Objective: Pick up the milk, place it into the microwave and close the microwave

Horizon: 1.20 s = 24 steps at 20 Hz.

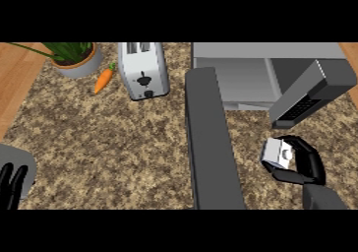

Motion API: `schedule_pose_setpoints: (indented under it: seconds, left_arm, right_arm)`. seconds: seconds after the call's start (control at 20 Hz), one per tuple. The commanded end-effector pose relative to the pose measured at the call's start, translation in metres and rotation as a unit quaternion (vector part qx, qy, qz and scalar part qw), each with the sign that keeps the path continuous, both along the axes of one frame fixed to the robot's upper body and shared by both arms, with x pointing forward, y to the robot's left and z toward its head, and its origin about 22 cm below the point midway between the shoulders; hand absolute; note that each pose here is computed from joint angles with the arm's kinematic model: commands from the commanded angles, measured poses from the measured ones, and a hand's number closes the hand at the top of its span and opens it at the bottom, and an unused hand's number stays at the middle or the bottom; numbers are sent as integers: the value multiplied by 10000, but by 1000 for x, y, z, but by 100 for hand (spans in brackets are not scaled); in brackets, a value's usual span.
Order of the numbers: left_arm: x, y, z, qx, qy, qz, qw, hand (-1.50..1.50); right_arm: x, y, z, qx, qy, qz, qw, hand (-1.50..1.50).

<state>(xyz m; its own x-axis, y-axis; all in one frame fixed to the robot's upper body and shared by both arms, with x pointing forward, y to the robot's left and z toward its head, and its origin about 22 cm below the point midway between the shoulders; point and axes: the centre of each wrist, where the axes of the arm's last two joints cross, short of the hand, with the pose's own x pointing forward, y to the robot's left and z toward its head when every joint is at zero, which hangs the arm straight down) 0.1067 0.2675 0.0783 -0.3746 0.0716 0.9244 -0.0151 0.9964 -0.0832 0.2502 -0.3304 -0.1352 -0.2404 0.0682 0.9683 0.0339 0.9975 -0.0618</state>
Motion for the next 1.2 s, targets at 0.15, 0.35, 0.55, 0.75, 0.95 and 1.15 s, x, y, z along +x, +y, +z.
schedule_pose_setpoints:
  seconds: [0.15,0.35,0.55,0.75,0.95,1.15]
  left_arm:
    - [0,2,-4,-59,34,19,10000,-150]
    - [-2,-2,-8,-74,1,-83,9999,-150]
    - [-7,-1,-4,-88,87,-21,9999,-150]
    - [-2,3,-6,-18,9,-104,9999,-150]
    - [-28,5,5,-136,30,58,9999,-150]
    - [-26,4,-9,-148,100,-54,9998,-150]
  right_arm:
    - [10,23,0,493,-867,62,9950,150]
    - [28,1,27,349,-989,170,9943,150]
    - [14,7,21,428,-981,213,9940,150]
    - [27,13,39,655,-1024,772,9896,150]
    - [14,26,50,673,-995,920,9885,150]
    - [15,58,86,411,-1100,744,9903,150]
